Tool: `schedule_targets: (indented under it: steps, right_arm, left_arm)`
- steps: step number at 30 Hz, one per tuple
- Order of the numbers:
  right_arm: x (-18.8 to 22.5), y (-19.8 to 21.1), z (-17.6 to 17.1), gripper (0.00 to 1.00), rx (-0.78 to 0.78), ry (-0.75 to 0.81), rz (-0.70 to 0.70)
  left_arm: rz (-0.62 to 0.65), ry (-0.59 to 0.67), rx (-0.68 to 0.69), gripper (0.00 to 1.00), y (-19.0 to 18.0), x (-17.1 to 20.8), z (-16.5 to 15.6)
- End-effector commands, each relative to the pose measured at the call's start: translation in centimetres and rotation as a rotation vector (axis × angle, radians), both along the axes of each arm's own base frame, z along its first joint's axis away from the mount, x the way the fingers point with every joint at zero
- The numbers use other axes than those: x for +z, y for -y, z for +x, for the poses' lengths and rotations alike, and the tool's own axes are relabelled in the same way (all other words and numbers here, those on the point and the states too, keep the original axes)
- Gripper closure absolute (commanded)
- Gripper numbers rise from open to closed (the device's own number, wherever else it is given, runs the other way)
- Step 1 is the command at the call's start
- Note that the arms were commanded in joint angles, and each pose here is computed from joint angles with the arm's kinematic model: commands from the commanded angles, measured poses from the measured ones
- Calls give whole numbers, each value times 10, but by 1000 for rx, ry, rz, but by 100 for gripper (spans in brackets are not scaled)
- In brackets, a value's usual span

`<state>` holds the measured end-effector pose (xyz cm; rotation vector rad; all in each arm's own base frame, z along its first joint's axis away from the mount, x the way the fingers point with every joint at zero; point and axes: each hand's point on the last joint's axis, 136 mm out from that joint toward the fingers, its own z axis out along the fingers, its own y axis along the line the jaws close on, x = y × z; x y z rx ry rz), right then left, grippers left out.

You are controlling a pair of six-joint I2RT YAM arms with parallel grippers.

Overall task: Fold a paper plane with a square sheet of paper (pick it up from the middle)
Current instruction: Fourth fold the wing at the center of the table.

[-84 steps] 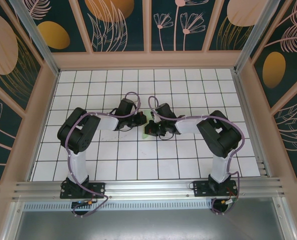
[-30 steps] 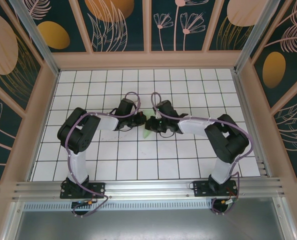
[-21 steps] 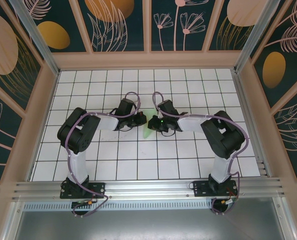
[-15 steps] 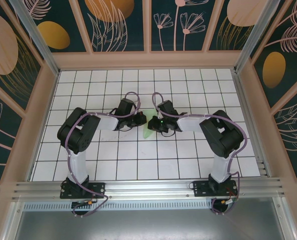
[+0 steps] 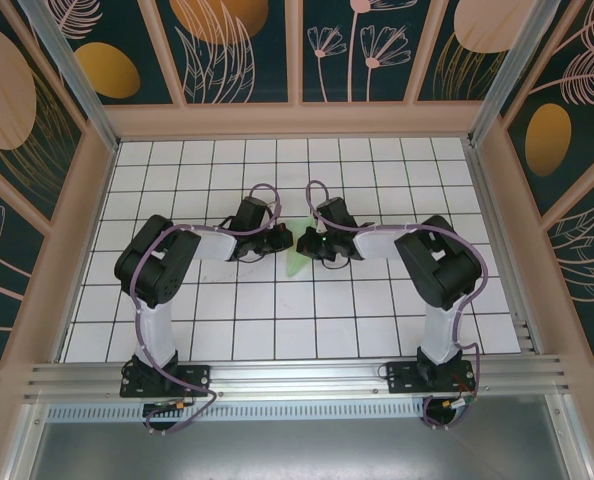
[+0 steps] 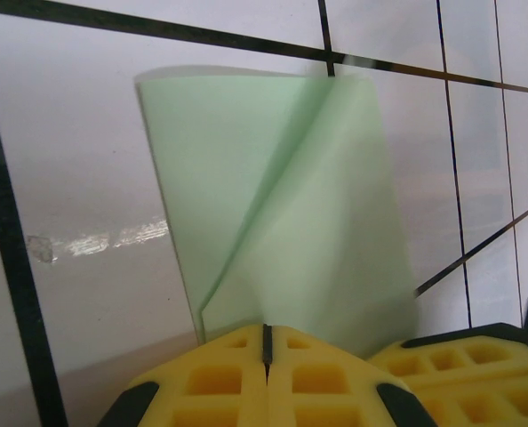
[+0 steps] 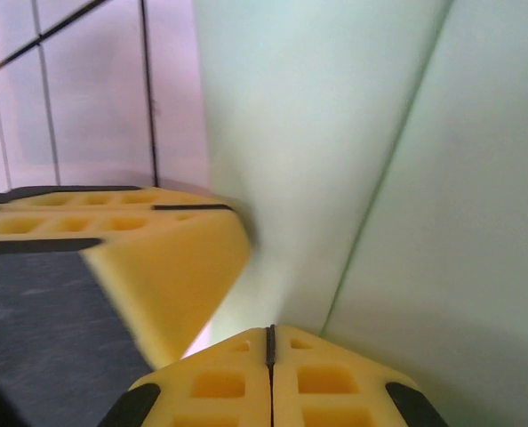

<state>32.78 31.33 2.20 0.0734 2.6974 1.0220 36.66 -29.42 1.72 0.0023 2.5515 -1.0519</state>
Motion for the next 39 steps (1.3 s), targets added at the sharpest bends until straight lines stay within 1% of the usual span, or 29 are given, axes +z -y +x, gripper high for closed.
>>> schedule_targets:
  steps: [1, 12, 14, 16, 19, 23, 26, 28, 31, 34, 36, 39]
  right_arm:
    - [0, -4, 7, 93, 2, 4, 21]
    - [-11, 11, -5, 94, -32, -47, -32]
    - [-14, 12, -7, 94, -40, -63, -38]
    - [-14, 9, -10, 94, -54, -77, -32]
    - [-13, -1, -16, 94, -94, -116, -18]
    - [-10, -13, -24, 96, -173, -163, 5]
    - [-14, -16, -27, 99, -237, -203, 0]
    - [-20, -14, -29, 100, -287, -223, -15]
    - [-29, -7, -31, 100, -376, -258, -42]
    - [-34, -6, -34, 100, -445, -272, -40]
    - [-35, -10, -34, 100, -451, -270, -39]
    - [-38, -11, -35, 100, -452, -276, -47]
  left_arm:
    - [65, -99, -16, 97, -13, -22, -23]
    - [57, -70, -22, 95, -9, -8, -15]
    - [44, -60, -21, 92, -8, 0, -14]
    - [22, -34, -10, 88, -6, 15, -10]
    - [5, -6, 33, 81, -12, 34, -12]
    - [3, 12, 97, 71, -31, 48, -27]
    - [-24, -9, 108, 69, -38, 48, -45]
    - [-49, -24, 93, 69, -40, 46, -58]
    - [-56, -55, 75, 68, -44, 40, -75]
    - [-61, -86, 69, 67, -47, 34, -90]
    - [-60, -98, 56, 68, -48, 32, -98]
    - [-46, -100, 45, 70, -49, 29, -101]
